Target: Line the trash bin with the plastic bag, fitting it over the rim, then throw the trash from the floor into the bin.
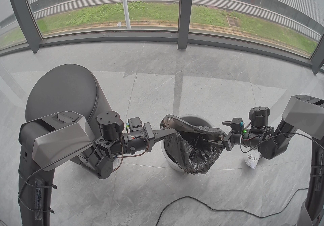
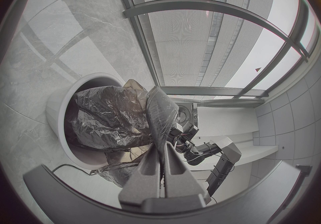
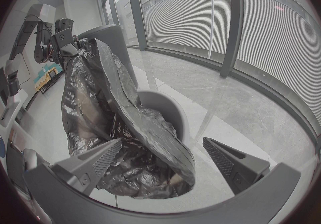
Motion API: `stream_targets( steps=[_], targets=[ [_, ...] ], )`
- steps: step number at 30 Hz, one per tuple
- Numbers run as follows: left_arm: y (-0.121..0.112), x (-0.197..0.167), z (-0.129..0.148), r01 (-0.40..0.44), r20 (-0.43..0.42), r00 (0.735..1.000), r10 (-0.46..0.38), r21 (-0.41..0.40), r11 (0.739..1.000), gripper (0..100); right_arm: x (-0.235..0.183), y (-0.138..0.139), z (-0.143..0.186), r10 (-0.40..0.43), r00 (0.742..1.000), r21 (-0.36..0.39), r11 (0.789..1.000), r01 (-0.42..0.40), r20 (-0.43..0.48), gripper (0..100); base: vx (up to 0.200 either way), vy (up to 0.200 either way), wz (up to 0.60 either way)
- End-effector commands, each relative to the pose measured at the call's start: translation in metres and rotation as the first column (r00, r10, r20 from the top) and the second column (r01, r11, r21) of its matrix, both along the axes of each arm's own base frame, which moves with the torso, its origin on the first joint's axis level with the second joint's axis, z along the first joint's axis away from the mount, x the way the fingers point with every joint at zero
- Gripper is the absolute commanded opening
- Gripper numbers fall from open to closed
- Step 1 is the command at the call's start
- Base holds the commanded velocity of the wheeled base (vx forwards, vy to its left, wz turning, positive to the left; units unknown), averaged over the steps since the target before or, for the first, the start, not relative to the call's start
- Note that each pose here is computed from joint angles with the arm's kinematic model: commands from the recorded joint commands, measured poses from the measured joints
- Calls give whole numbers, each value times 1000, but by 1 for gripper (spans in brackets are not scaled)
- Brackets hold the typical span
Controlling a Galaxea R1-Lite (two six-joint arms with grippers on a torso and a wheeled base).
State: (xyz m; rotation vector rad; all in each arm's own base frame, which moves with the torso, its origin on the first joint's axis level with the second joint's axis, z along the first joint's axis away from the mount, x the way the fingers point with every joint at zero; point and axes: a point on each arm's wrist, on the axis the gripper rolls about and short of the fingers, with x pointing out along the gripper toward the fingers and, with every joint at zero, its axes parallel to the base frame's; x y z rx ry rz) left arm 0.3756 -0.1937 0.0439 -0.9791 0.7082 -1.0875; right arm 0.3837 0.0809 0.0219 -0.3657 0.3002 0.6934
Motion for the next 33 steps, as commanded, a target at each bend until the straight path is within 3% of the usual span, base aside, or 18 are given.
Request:
stream_targets(
  steps=[1,16,18,23,33],
  targets=[
    [-1,-1,-1,3,-4,1000,-3,2,1000,0,1,18,6,44,999,4,999,-44,28,100,0,0,0],
    [3,-5,-8,0,-29,1000,1,17,1000,0,63,28,19,12,980,65,998,-26,197,100,0,0,0],
    [6,-4,-9,-9,-16,1000,9,25,1000,0,72,29,19,-3,979,92,996,-16,205,100,0,0,0],
    [16,3,-27,-40,119,993,27,103,994,0,84,34,15,-49,977,130,991,22,207,100,0,0,0],
    [25,8,-29,-66,122,991,53,113,991,0,85,36,12,-50,976,138,990,21,212,100,0,0,0]
  ],
)
